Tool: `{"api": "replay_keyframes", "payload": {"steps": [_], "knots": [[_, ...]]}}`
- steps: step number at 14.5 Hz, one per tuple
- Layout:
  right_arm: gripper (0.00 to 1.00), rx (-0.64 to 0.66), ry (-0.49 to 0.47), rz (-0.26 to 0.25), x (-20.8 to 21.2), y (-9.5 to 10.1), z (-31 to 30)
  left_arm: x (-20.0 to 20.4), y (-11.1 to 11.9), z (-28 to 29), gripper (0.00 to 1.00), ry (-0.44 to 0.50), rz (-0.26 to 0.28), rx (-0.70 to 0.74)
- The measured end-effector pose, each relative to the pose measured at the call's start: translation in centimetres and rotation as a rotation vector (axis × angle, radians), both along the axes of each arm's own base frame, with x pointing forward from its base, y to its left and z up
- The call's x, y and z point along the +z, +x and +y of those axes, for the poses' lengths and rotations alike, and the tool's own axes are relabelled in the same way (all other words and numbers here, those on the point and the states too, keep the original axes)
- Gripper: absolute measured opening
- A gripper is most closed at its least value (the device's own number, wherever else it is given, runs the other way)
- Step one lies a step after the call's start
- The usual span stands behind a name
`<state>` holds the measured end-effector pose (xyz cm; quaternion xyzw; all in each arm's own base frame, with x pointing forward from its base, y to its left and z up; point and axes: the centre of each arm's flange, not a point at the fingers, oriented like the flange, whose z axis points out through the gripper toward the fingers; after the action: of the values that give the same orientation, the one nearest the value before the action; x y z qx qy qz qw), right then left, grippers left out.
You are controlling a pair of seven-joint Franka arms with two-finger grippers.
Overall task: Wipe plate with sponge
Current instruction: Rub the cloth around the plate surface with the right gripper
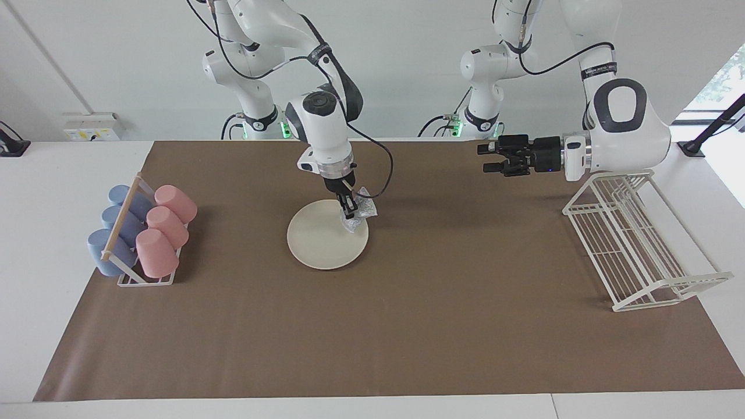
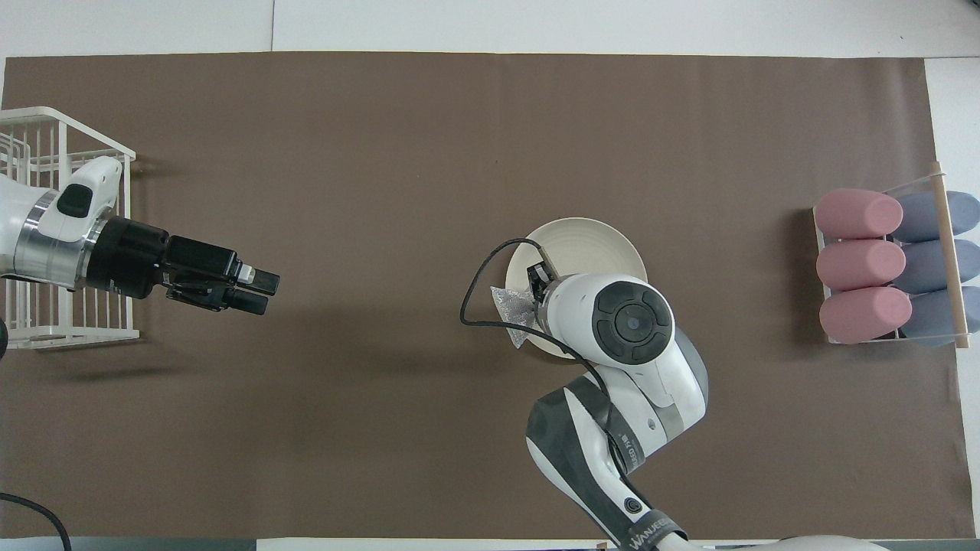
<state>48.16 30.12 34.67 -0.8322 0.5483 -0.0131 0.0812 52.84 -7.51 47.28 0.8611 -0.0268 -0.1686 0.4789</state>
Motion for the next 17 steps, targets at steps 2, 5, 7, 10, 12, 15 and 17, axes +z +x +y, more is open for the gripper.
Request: {"api": "replay_keyframes", "payload": {"steps": [2, 5, 7, 10, 12, 15, 17], "knots": [[0.04, -0.003, -0.008, 0.014, -0.9, -0.1, -0.2, 0.8, 0.5, 0.5, 1.00, 0.117, -0.032, 0.001], [0.04, -0.008, -0.018, 0.031, -1.8, -0.1, -0.9, 1.6, 0.4, 1.5, 1.00, 0.258, -0.083, -0.015], [0.04, 0.000, -0.027, 0.041, -2.5, -0.3, -1.5, 2.4, 0.3, 2.3, 1.00, 0.347, -0.120, -0.015], [0.04, 0.047, -0.039, 0.044, -3.3, 0.1, -3.2, 3.5, 0.2, 3.9, 1.00, 0.512, -0.175, -0.019], [0.04, 0.091, -0.046, 0.038, -3.3, 1.0, -5.1, 4.2, 0.3, 4.5, 1.00, 0.579, -0.199, 0.002], [0.04, 0.165, -0.060, 0.028, -3.5, 2.8, -9.3, 4.6, 0.3, 4.7, 1.00, 0.600, -0.202, 0.024], [0.04, 0.199, -0.068, 0.023, -3.6, 3.8, -12.3, 4.6, 0.3, 4.8, 1.00, 0.604, -0.201, 0.029]]}}
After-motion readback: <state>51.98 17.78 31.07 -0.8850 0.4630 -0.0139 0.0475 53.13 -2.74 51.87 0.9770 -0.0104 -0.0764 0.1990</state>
